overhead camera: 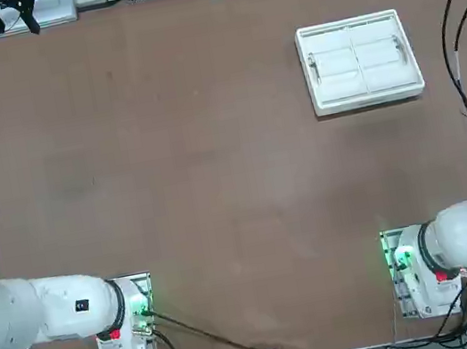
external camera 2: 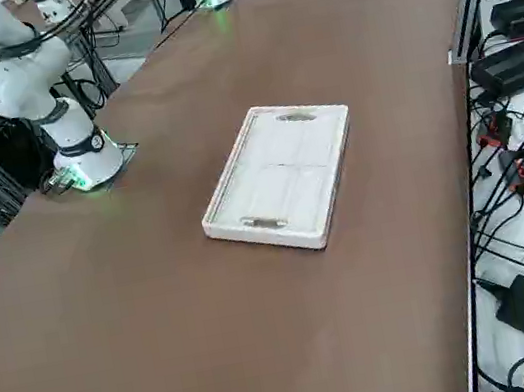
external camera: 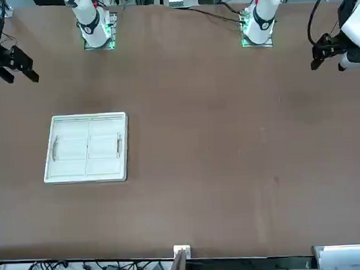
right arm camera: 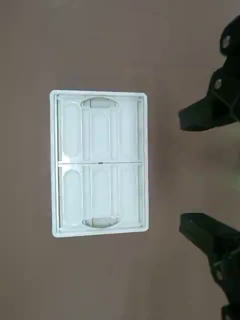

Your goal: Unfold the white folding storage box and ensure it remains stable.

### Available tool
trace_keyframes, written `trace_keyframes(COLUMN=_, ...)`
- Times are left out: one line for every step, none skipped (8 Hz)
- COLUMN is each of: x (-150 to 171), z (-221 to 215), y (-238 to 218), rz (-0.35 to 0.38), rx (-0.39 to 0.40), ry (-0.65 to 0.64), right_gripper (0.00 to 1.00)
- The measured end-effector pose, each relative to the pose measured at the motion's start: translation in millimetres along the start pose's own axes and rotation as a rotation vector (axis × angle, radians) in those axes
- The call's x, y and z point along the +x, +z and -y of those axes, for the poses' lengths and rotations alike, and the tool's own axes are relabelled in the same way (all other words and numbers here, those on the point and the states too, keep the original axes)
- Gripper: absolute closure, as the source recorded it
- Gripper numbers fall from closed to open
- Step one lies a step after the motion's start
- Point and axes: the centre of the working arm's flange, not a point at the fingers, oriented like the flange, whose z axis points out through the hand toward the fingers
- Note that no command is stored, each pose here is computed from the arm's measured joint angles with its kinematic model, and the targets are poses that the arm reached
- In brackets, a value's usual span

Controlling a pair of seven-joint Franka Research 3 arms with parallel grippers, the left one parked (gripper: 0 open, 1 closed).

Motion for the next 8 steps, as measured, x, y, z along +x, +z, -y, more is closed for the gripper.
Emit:
trace_keyframes(x=0, z=1, y=0, rz=0.002, rx=0.001, ry=0.000, right_gripper=0.00)
trace_keyframes(x=0, z=2, y=0, rz=0.002, rx=0.001, ry=0.000, right_gripper=0.00)
trace_keyframes(x=0, z=2, y=-2, rz=0.000, rx=0.001, ry=-0.001, right_gripper=0.00)
trace_keyframes(x=0, z=5, y=-3, rz=-0.002, rx=0.000, ry=-0.005, right_gripper=0.00)
trace_keyframes(x=1, z=16, y=0, rz=0.003, rx=-0.008, ry=-0.003, right_gripper=0.00)
trace_keyframes(x=5, z=34, y=10, rz=0.018, rx=-0.043, ry=0.001, right_gripper=0.00)
trace_keyframes(x=11, z=61, y=26, rz=0.038, rx=-0.101, ry=0.001, right_gripper=0.00)
trace_keyframes(x=19, z=91, y=48, rz=0.059, rx=-0.157, ry=0.005, right_gripper=0.00)
